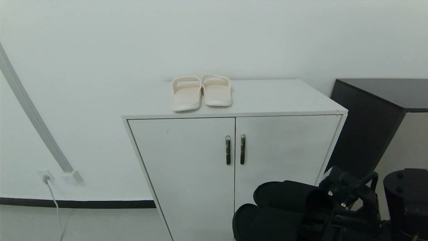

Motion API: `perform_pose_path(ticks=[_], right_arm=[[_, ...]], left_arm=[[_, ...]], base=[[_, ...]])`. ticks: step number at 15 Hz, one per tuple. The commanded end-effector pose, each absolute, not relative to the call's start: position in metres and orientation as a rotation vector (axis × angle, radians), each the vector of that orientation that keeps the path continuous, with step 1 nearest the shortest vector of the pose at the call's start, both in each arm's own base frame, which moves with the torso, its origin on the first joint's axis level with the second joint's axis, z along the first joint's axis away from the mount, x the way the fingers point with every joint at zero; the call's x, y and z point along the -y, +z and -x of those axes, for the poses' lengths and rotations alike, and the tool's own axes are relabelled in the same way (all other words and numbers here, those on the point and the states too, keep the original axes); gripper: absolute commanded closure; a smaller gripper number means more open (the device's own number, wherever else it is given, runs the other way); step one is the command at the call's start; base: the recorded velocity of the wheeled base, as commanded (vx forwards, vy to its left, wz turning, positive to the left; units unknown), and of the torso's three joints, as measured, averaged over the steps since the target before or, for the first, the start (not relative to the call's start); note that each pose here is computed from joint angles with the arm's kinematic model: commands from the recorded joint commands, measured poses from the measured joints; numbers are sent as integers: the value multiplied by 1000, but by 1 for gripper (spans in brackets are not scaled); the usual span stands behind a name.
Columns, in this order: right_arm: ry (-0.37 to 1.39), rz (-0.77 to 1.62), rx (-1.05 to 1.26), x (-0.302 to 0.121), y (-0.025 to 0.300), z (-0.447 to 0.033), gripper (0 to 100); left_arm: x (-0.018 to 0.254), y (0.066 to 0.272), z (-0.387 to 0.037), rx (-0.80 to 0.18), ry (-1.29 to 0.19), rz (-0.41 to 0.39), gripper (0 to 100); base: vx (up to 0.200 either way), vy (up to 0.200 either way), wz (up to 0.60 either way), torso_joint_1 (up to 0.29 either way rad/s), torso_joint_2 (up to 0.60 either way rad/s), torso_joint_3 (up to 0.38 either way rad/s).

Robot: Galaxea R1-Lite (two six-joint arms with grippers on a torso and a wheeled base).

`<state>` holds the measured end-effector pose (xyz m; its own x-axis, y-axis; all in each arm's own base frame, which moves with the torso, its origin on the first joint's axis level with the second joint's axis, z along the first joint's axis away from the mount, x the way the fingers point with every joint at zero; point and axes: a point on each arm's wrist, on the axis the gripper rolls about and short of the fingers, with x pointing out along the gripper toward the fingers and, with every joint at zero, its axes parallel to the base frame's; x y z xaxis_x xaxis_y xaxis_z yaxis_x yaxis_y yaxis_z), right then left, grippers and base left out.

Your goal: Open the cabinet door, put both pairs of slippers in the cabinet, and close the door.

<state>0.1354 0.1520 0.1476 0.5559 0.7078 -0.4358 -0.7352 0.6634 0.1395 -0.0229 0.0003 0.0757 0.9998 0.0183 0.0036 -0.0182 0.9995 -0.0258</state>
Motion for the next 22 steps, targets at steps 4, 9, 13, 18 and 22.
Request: perform_pose_path(ticks=[4,9,13,18,22], right_arm=[[860,65,-492,-153,146,-134,100],[863,67,-494,-153,145,-133,100],[865,69,-498,-153,145,-133,100],[863,70,-501,-154,144,-134,100],[870,90,-491,-154,144,-133,100]], left_arm=[[0,76,23,3,18,3,0],[0,76,23,3,17,3,0],[0,77,23,6,-7,-69,0],[1,81,22,-9,-37,12,0],[3,161,11,-2,-168,154,0]], base=[[0,0,0,-128,466,337],[0,0,0,-82,454,370],[0,0,0,-7,165,138],[0,0,0,0,0,0],[0,0,0,0,0,0]])
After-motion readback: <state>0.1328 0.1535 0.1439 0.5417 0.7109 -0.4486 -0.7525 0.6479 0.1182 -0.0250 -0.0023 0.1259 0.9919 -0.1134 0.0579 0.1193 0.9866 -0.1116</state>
